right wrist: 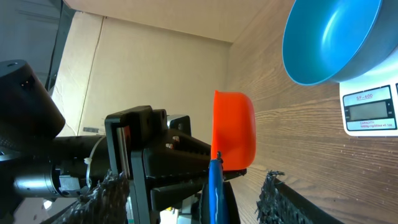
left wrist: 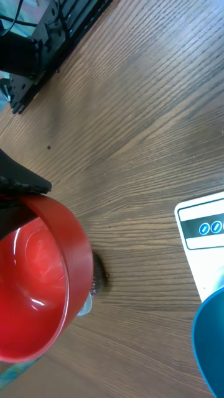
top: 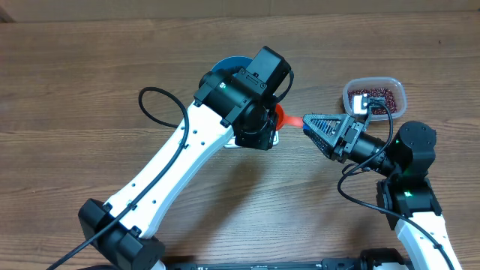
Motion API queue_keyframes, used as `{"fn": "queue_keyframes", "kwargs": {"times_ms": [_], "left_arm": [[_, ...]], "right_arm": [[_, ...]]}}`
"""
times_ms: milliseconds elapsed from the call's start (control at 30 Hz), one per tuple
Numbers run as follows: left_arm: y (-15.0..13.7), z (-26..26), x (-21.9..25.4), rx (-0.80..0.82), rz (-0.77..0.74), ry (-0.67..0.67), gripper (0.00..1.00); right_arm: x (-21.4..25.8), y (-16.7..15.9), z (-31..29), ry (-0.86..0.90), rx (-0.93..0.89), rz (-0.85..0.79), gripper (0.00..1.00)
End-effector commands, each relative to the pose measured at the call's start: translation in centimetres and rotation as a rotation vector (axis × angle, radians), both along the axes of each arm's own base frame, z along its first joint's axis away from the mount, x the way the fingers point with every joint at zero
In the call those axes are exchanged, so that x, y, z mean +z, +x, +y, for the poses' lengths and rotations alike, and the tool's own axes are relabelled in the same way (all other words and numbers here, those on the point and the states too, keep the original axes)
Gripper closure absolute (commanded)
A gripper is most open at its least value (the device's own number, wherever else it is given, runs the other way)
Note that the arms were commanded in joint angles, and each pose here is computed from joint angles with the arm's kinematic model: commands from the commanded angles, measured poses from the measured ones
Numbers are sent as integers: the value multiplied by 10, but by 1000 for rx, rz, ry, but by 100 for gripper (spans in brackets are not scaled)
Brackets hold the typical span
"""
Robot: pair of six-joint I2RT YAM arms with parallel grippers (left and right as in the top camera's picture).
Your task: Scoop item into bowl and weigh 150g on scale
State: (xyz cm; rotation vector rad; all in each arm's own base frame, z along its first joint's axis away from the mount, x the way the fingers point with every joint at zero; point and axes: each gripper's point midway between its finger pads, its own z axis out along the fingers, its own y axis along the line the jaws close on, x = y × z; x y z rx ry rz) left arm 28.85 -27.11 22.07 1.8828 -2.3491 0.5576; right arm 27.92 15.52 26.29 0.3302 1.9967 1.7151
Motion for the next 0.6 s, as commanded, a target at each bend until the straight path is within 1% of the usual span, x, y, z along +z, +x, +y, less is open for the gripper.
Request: {"fn": "queue_keyframes", "kwargs": {"times_ms": [0,67,300,433,567], "left_arm": [[-5,-4,-4,0,20,3,96],[-7,-6,-4,-7,21,2,95],[-8,-13,-3,-21,1,-3,95],[-7,-13,-3,-22,-2,-5,95],[-7,-13,-3,-22,-2,-5,96]], "right_arm": [[13,1,1,-5,0,-47,37],[13,2,1,-17,-2,-68,43],[13,4,0,-28,-11,-81,52],[13,4,0,-28,-11,-82,62],[13,4,0,-31,-11,-87,67]]}}
